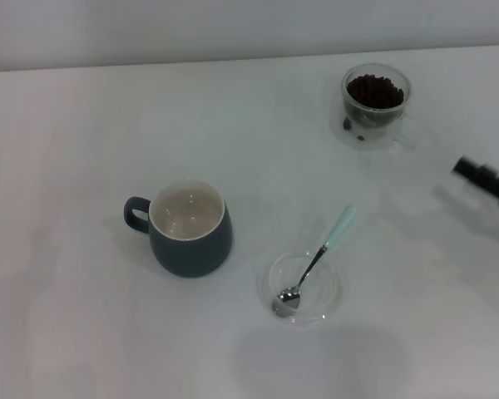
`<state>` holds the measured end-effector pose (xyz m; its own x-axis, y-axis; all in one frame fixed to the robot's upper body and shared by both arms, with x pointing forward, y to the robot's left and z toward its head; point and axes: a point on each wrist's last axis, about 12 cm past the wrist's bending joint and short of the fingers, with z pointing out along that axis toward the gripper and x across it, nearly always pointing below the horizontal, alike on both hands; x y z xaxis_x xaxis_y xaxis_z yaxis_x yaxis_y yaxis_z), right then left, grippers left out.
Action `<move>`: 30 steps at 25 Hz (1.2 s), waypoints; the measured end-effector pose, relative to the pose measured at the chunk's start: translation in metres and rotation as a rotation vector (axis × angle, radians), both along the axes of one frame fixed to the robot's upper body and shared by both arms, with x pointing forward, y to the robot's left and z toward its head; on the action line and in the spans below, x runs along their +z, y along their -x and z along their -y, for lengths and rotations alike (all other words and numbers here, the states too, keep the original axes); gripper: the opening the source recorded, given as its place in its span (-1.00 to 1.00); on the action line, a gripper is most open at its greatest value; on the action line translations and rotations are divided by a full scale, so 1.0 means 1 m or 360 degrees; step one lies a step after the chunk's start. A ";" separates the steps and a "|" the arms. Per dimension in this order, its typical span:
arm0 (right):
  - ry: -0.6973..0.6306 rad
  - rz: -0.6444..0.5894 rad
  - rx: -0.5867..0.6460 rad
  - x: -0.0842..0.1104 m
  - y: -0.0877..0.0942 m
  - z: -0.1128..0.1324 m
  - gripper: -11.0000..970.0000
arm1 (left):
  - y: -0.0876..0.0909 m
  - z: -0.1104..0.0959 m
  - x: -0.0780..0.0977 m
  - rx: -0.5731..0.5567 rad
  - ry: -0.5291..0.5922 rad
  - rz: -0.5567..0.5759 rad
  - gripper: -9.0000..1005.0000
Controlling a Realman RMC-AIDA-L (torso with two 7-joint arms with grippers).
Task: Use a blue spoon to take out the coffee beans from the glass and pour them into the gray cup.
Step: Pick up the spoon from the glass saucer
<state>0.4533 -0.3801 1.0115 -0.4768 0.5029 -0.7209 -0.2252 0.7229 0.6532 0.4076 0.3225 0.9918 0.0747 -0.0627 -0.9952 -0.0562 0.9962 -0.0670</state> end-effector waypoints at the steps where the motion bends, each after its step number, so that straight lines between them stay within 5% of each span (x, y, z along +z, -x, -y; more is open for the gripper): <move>1: -0.0004 -0.0032 0.0031 -0.002 0.000 -0.003 0.73 | -0.002 0.000 0.001 -0.0001 0.0000 0.0007 0.74; 11: -0.0140 -0.0206 0.0280 -0.016 -0.007 -0.054 0.73 | -0.013 0.004 0.004 -0.0038 -0.0001 0.0035 0.74; 22: -0.0129 -0.0242 0.0451 -0.017 -0.022 -0.083 0.72 | -0.021 0.008 0.007 -0.0074 -0.0002 0.0049 0.74; 30: -0.0103 -0.0247 0.0512 -0.015 -0.031 -0.092 0.42 | -0.021 0.006 0.007 -0.0073 -0.0019 0.0049 0.74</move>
